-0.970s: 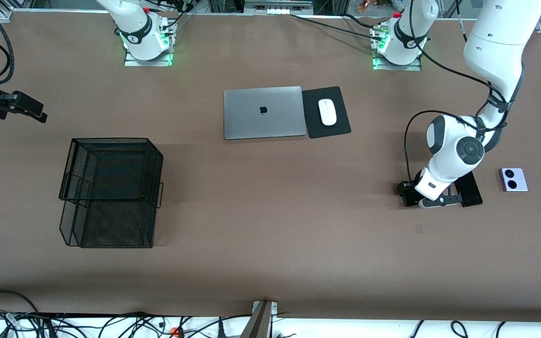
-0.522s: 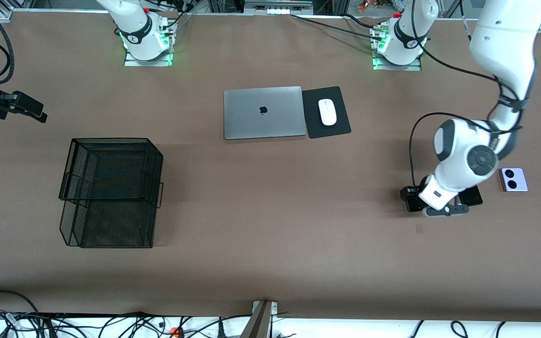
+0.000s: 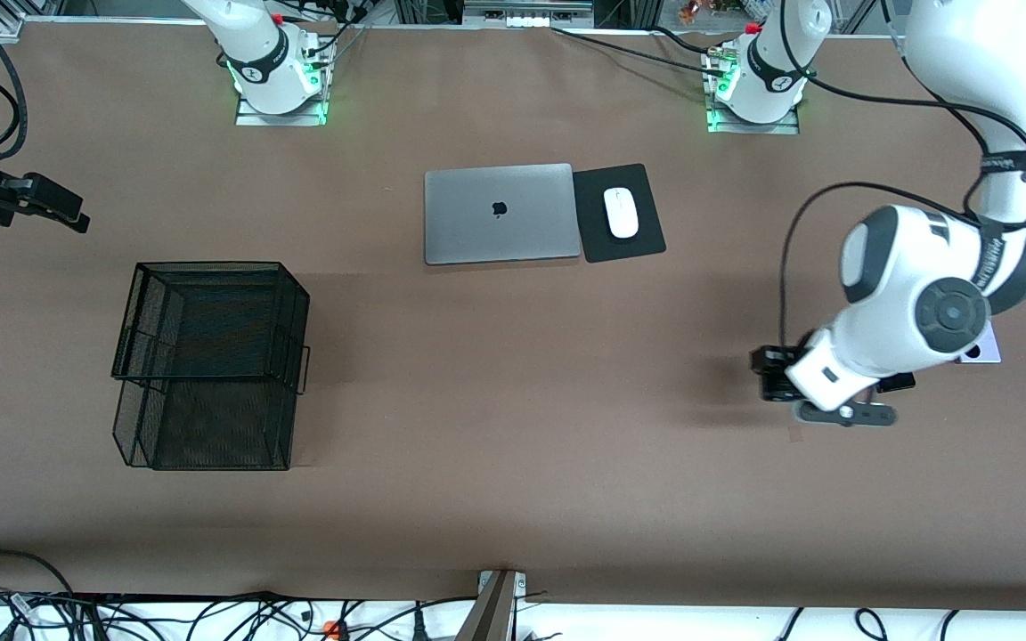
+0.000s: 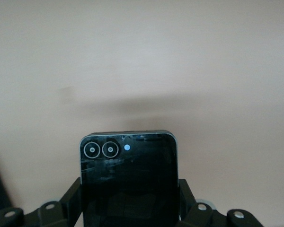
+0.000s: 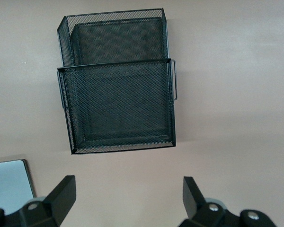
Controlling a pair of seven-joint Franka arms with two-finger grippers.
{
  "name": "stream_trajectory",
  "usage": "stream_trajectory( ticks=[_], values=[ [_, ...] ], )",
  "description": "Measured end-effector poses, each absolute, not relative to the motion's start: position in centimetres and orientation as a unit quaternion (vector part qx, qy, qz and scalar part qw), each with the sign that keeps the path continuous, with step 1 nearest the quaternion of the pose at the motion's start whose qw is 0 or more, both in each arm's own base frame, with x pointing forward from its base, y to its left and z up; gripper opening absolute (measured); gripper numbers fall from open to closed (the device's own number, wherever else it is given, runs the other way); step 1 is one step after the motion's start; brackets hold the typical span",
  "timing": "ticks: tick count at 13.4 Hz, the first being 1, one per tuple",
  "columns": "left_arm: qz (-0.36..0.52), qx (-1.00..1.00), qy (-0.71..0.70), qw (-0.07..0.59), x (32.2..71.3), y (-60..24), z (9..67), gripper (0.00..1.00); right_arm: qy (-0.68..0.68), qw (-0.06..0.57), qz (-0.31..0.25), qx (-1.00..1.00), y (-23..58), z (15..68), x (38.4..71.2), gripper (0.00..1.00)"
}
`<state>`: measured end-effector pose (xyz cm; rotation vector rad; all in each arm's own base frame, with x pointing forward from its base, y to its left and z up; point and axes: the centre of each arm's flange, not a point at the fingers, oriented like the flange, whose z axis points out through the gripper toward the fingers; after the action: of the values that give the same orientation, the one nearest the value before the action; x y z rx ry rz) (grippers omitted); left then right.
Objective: Place phones with both arms
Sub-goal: 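Lift the black flip phone off the table with the left gripper, then carry the flip phone beside the laptop and open the left gripper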
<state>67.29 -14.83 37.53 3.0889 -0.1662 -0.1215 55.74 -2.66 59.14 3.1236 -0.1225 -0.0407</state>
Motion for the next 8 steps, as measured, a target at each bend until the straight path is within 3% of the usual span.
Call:
stream_trajectory(
  ticks=[4,8],
  values=[
    [-0.032,0.992,-0.115,0.032,64.8,-27.4,37.3,0.81,-0.039,0.008,-0.013,0.999,-2.6,59.1,55.7,1.0],
    [-0.016,0.989,-0.135,0.051,62.1,-39.8,32.4,0.81,-0.039,0.008,-0.013,0.999,-2.6,59.1,55.7,1.0]
  ],
)
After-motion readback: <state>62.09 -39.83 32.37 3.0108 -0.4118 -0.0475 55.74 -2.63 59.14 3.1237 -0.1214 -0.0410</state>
